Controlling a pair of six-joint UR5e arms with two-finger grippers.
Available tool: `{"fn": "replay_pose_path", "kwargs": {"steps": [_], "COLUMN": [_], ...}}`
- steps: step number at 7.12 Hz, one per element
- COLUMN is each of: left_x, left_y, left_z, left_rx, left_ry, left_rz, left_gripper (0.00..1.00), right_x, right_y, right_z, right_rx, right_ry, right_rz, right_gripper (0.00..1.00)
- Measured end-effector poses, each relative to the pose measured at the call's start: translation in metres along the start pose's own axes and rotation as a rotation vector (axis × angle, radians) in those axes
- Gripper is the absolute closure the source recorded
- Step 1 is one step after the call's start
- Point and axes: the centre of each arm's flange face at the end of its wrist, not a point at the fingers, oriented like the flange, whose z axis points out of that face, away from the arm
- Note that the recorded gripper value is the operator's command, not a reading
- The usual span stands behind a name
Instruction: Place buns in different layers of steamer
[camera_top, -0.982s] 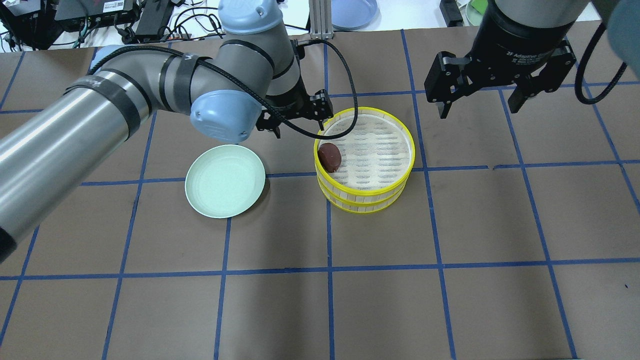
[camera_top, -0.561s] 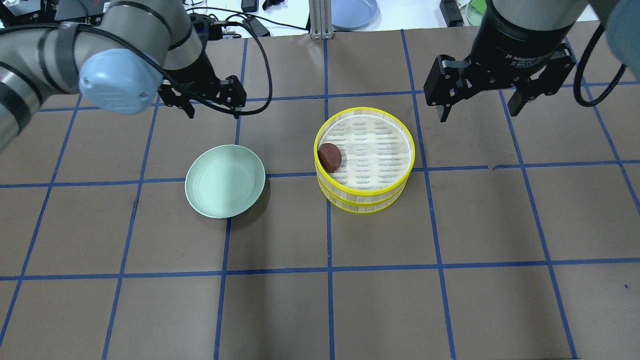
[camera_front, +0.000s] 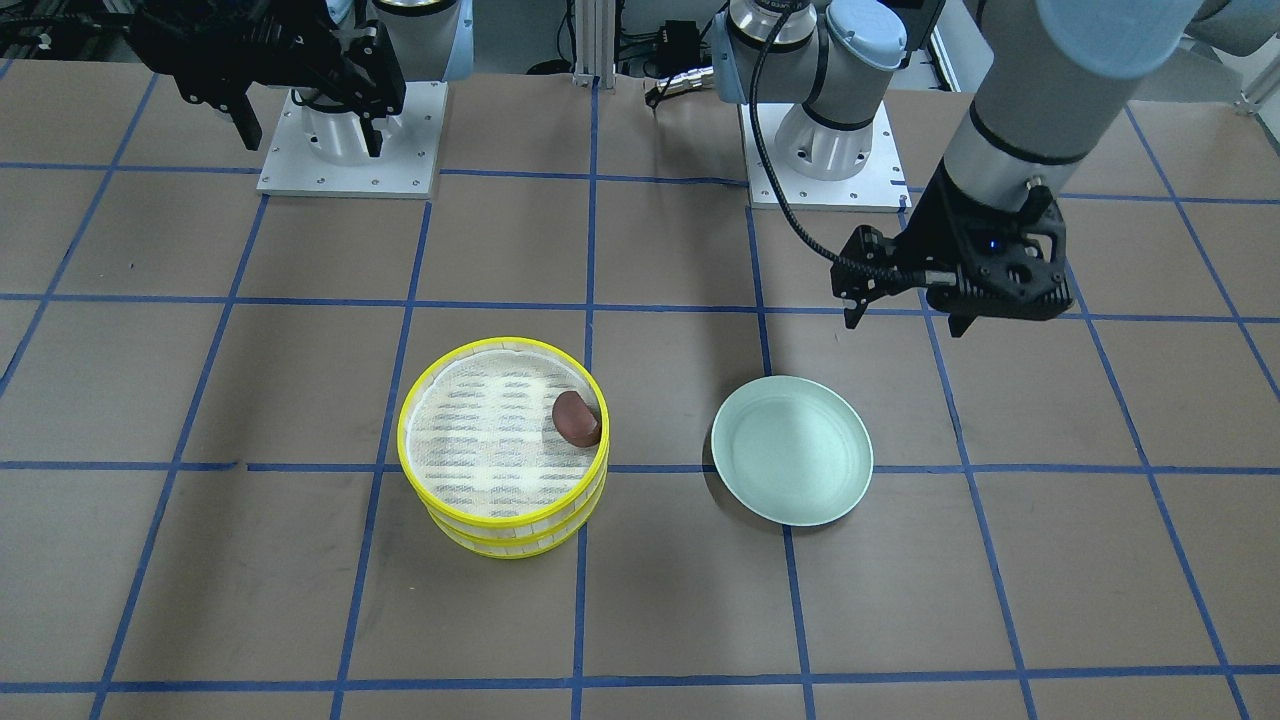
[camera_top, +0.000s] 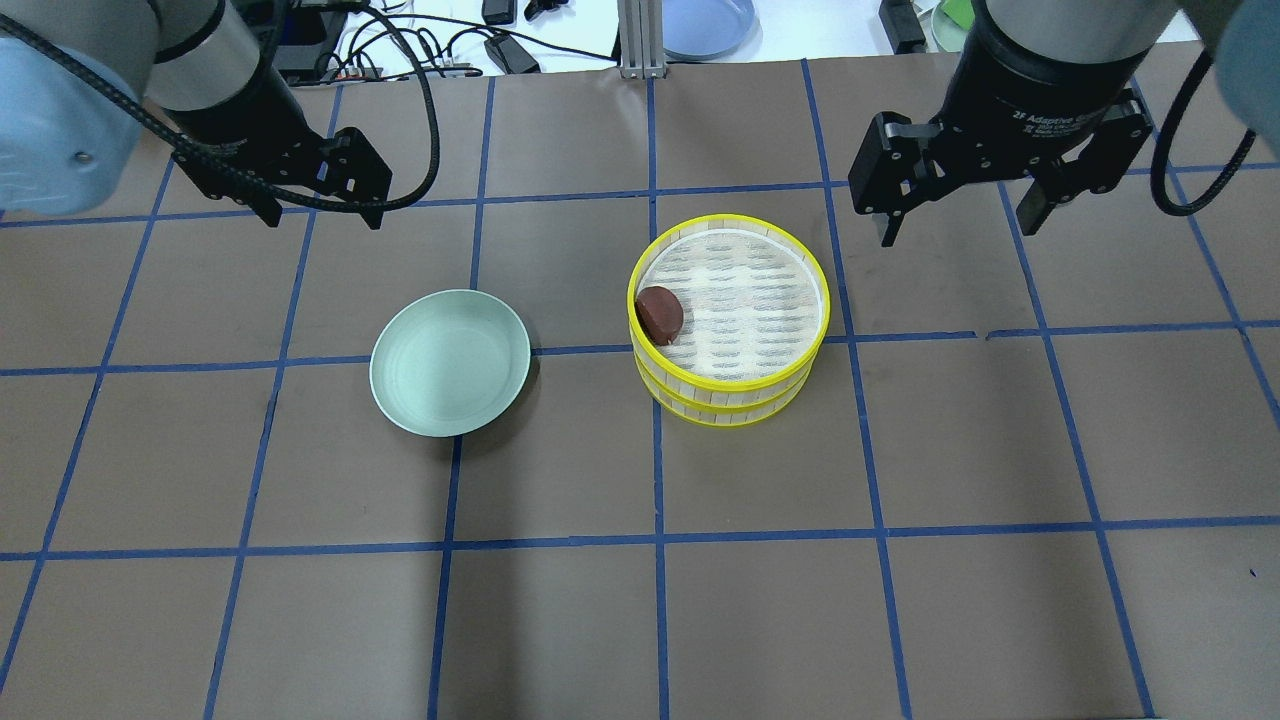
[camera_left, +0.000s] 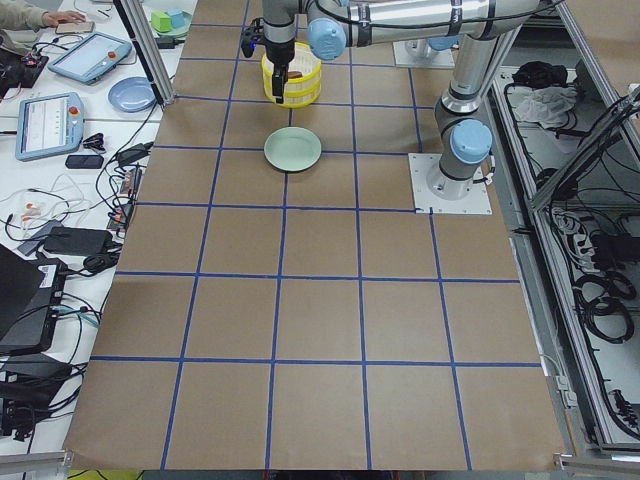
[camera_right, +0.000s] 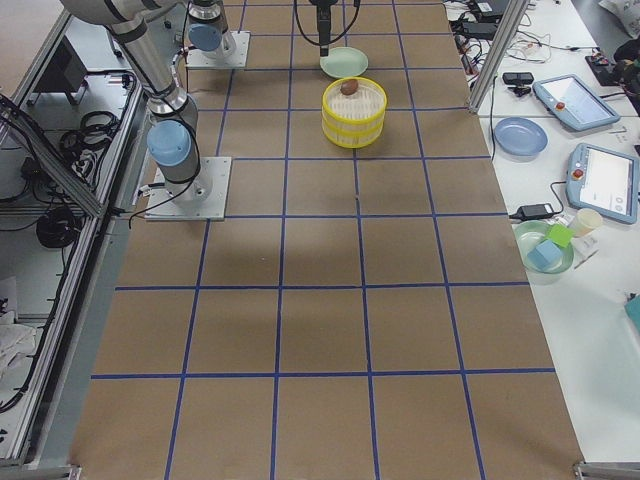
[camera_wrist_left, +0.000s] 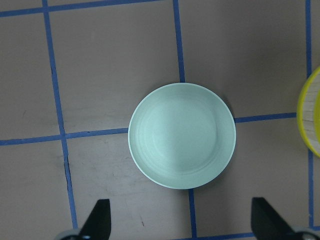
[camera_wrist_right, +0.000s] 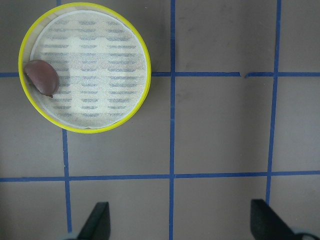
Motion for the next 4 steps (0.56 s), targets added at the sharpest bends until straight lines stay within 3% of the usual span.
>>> {"fn": "replay_pose_path", "kwargs": {"steps": [2,4], "left_x": [0.008,0.016], "left_y": [0.016,0.021], "left_z": [-0.021,-0.034], "left_rx": [0.003,-0.032], "left_ry": [0.042,0.066], "left_rz": [-0.025,-0.096], "left_gripper": [0.0,0.0], "right_x": [0.0,0.0], "right_y": [0.0,0.0], "right_z": [0.0,0.0], "right_rx": [0.0,0.0], "right_ry": [0.0,0.0], "right_rz": [0.0,-0.001], "right_gripper": [0.0,0.0]}}
